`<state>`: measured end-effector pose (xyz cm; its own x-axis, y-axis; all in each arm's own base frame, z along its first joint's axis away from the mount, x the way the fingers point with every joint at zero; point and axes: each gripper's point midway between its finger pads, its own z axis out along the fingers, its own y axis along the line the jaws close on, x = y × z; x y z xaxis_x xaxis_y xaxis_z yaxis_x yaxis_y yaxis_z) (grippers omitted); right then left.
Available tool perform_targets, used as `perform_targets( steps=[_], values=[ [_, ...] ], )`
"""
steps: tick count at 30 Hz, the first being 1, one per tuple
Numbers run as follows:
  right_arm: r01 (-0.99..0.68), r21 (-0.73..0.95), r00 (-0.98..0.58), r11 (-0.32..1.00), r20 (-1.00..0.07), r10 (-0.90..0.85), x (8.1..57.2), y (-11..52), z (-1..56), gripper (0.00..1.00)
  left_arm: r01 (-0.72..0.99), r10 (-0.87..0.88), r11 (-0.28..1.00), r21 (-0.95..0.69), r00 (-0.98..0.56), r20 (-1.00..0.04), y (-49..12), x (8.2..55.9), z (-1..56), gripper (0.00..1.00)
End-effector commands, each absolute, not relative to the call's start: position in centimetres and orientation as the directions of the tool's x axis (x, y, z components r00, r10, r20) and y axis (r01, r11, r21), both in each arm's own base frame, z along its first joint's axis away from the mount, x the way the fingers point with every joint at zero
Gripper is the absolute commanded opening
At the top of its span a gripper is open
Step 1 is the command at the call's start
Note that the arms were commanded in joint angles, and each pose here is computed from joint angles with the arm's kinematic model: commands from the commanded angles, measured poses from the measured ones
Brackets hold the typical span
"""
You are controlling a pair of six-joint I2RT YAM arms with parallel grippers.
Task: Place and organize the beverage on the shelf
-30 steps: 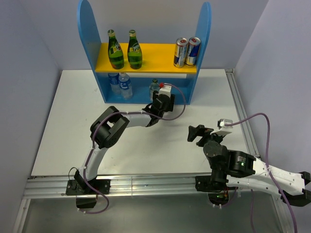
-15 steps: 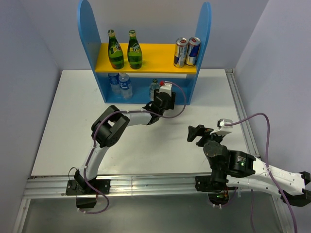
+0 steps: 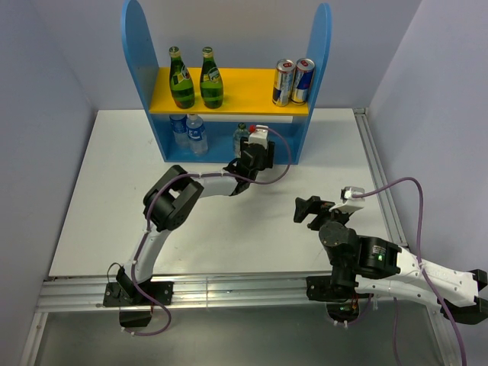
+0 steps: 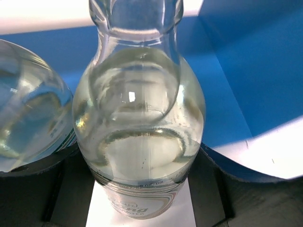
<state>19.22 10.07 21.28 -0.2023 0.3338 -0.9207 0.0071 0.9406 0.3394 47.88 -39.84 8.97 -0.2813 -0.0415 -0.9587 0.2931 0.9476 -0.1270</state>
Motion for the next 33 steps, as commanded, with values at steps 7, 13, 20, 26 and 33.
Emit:
perform_targets(
  steps=[7,13,20,26,33],
  values=[
    [0.011,0.367,-0.181,0.930,-0.914,0.363,19.4,10.3,21.8,0.99,0.223,-0.250,0.941,-0.253,-0.043,-0.967,-40.0,51.9,17.2,0.00],
    [0.009,0.366,-0.182,0.931,-0.914,0.361,19.4,10.3,21.8,0.99,0.199,-0.250,0.946,-0.256,-0.057,-0.967,-40.6,53.2,16.5,0.00],
    [0.006,0.365,-0.184,0.931,-0.915,0.360,19.4,10.4,21.7,0.99,0.177,-0.253,0.948,-0.265,-0.084,-0.964,-40.6,54.1,15.7,0.16],
    [0.005,0.364,-0.185,0.932,-0.915,0.358,19.4,10.5,21.7,0.99,0.183,-0.244,0.949,-0.256,-0.086,-0.966,-40.3,53.5,15.9,0.55],
    [0.006,0.361,-0.187,0.932,-0.916,0.356,19.4,10.5,21.6,0.99,0.197,-0.234,0.946,-0.256,-0.129,-0.964,-40.3,52.7,14.8,0.76]
  ],
)
